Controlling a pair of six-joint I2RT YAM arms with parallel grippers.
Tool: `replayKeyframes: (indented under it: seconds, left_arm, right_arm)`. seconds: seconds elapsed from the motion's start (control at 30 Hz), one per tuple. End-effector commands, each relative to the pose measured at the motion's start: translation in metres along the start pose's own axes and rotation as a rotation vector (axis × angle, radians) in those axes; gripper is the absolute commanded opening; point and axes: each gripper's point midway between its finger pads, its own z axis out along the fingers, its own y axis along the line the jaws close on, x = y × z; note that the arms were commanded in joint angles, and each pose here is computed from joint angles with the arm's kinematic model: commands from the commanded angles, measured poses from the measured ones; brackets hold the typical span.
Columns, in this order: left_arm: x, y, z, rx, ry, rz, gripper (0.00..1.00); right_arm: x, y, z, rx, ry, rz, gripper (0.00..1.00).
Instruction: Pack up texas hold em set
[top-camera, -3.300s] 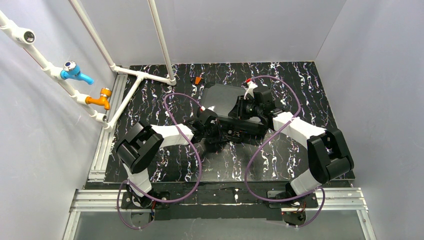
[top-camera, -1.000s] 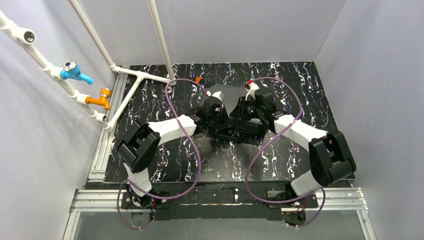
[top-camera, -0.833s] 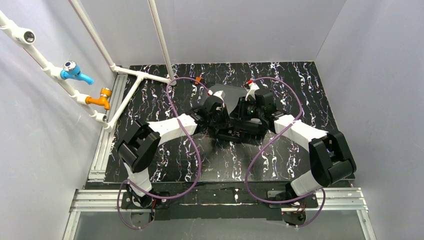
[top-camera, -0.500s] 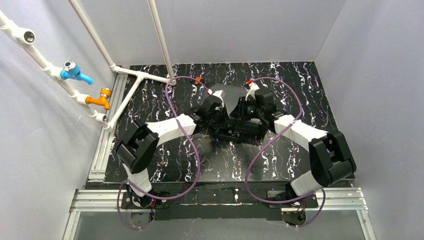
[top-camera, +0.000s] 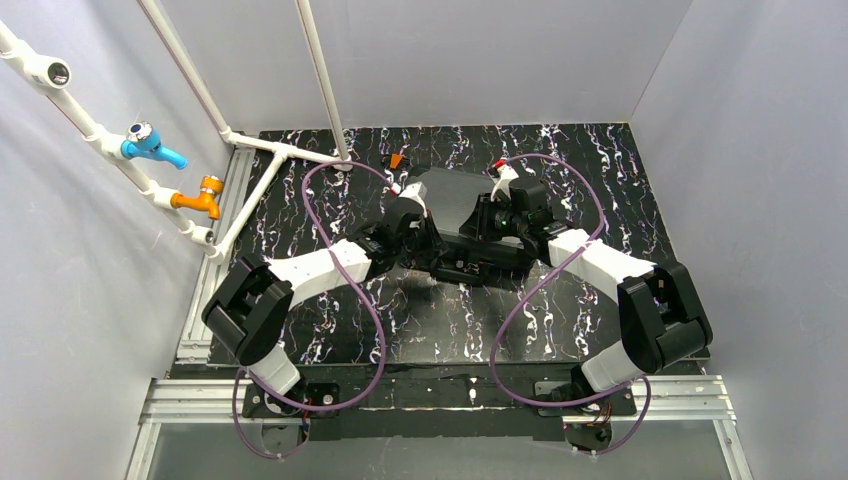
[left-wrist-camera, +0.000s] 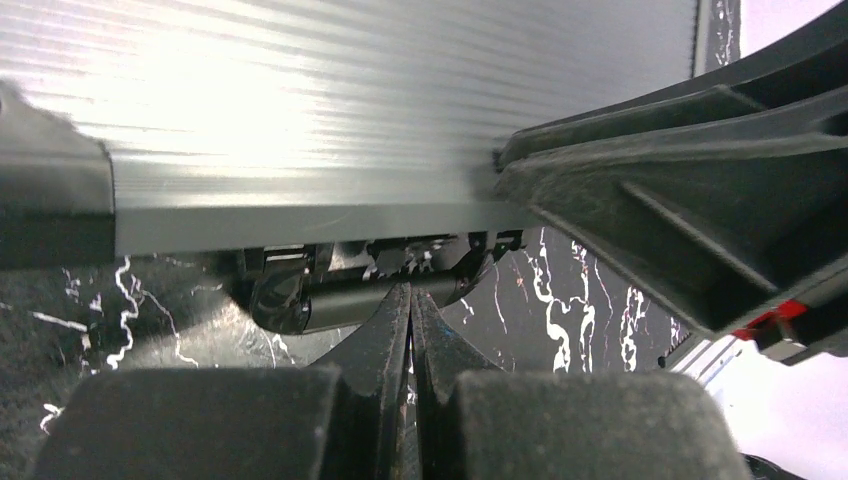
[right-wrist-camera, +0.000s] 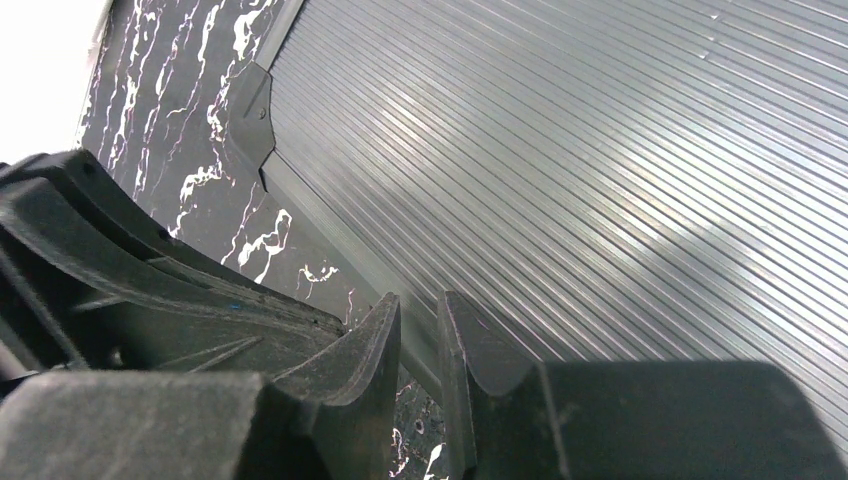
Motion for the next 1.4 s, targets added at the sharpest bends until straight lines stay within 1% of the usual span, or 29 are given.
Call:
replayKeyframes:
  seconds: [0.0, 0.27, 0.5, 0.8, 1.0, 1.37]
  left_arm:
    - [0.007, 0.000, -0.004, -0.002, 0.017, -0.091, 0.00]
    - [0.024, -0.001, 0.010, -0.013, 0.076, -0.174, 0.00]
    - [0.036, 0.008, 0.020, -0.067, 0.084, -0.276, 0.00]
    - [0.042, 0.012, 0.034, -0.092, 0.102, -0.325, 0.00]
    - [0.046, 0.007, 0.045, -0.072, 0.131, -0.342, 0.00]
    - [0.046, 0.008, 0.049, -0.081, 0.121, -0.355, 0.00]
  right_arm:
    - [0.114, -0.054, -0.022, 0.224, 0.385, 0.103, 0.30]
    - [0.113, -0.053, -0.023, 0.225, 0.380, 0.104, 0.30]
    - [0.113, -0.053, -0.023, 0.225, 0.379, 0.103, 0.30]
    - [0.115, -0.054, -0.023, 0.221, 0.383, 0.104, 0.29]
    - [0.116, -0.054, -0.022, 0.219, 0.386, 0.104, 0.29]
    - [0.116, -0.054, -0.022, 0.219, 0.388, 0.102, 0.29]
